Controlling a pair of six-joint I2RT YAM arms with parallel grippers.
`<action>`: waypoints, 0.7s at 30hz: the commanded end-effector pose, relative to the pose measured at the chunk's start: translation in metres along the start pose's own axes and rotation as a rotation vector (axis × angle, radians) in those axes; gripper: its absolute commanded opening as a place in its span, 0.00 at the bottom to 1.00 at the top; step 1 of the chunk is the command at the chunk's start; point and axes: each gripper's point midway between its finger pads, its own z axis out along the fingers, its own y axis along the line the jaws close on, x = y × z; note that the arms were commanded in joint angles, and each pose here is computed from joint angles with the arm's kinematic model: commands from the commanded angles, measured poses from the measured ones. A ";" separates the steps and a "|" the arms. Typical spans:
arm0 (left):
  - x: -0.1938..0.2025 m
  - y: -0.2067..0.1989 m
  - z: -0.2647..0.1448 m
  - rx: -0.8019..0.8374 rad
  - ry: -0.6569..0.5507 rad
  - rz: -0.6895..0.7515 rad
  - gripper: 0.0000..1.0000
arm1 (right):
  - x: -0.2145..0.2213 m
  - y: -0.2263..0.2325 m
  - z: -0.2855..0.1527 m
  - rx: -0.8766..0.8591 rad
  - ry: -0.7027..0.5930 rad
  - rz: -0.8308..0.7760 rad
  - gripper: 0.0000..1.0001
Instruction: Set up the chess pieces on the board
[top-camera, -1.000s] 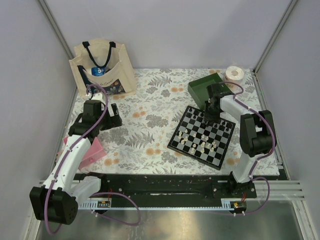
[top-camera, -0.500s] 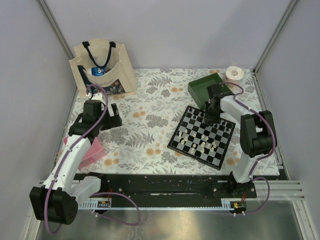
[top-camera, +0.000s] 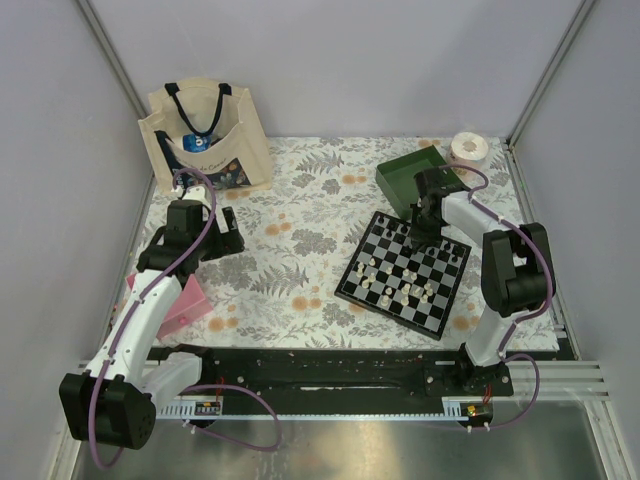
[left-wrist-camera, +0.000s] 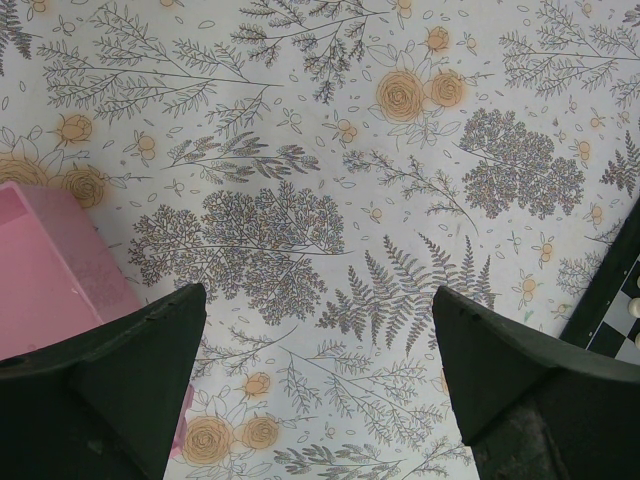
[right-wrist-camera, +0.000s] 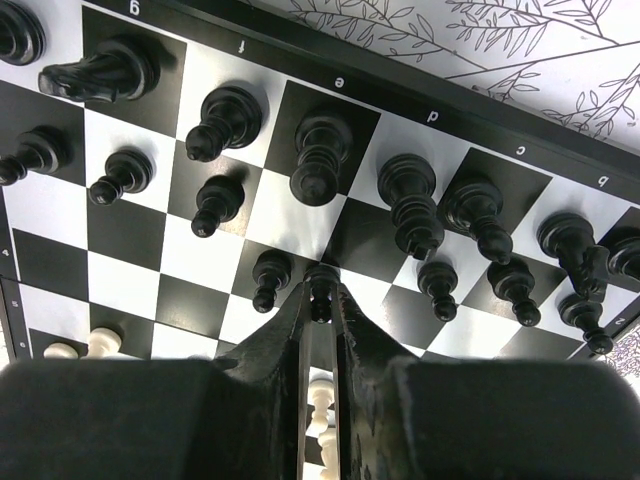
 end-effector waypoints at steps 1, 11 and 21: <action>-0.023 -0.010 -0.009 0.040 -0.067 0.004 0.99 | -0.008 0.004 -0.013 -0.021 -0.039 0.007 0.16; -0.022 -0.010 -0.008 0.039 -0.064 0.002 0.99 | -0.023 -0.011 -0.018 0.038 -0.086 0.030 0.16; -0.023 -0.010 -0.008 0.040 -0.064 0.002 0.99 | -0.026 -0.019 -0.012 0.034 -0.076 0.053 0.16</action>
